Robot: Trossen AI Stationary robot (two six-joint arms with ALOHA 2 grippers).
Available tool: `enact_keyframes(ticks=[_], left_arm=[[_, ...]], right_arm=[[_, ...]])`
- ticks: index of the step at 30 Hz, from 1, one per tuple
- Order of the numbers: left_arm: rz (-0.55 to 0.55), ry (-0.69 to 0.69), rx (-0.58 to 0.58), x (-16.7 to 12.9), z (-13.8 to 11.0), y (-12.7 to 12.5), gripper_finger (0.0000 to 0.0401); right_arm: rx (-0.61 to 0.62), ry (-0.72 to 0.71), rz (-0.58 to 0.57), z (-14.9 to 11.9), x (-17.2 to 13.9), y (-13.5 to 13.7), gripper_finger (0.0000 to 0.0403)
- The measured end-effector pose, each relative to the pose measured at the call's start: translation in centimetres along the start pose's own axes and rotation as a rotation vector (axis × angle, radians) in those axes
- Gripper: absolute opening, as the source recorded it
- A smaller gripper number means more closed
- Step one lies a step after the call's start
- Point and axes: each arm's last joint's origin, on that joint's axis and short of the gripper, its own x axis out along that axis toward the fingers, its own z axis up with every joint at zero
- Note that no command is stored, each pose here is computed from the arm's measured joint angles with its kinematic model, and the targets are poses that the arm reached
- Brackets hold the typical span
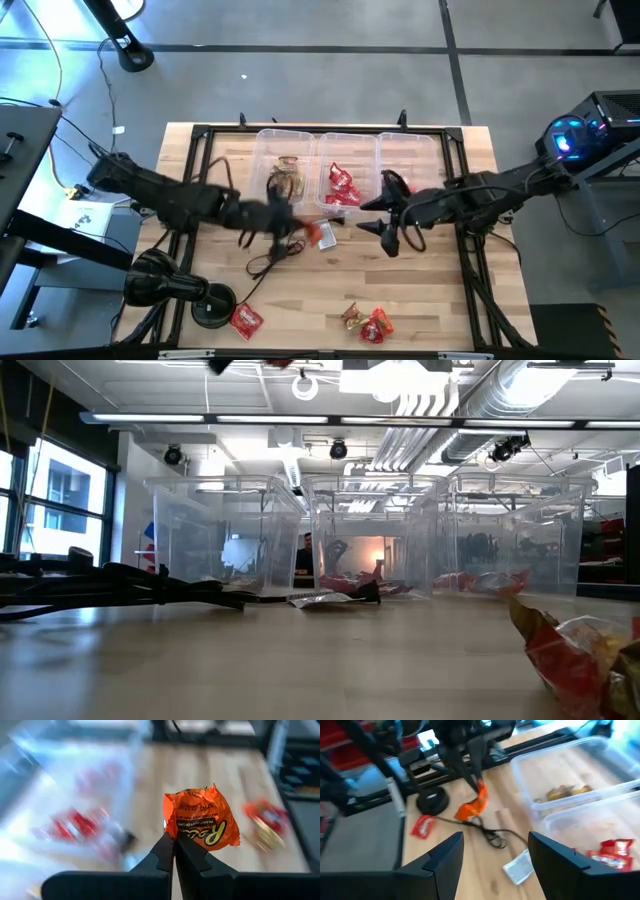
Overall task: Sort candy
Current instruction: Put the orange candy pack into the right transparent bin
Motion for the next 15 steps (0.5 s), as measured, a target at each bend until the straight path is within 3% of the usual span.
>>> enact_keyframes(ticks=[7, 15], left_arm=[[0.218, -0.076, 0.082, 1.4, 4.3, 3.6, 0.0], [0.242, -0.187, 0.084, 1.6, 6.4, 4.2, 0.0]], right_arm=[[0.024, -0.09, -0.111, 0.5, 2.3, 0.1, 0.0215], [0.1, -0.129, -0.304, 0.5, 6.1, -1.2, 0.0215]])
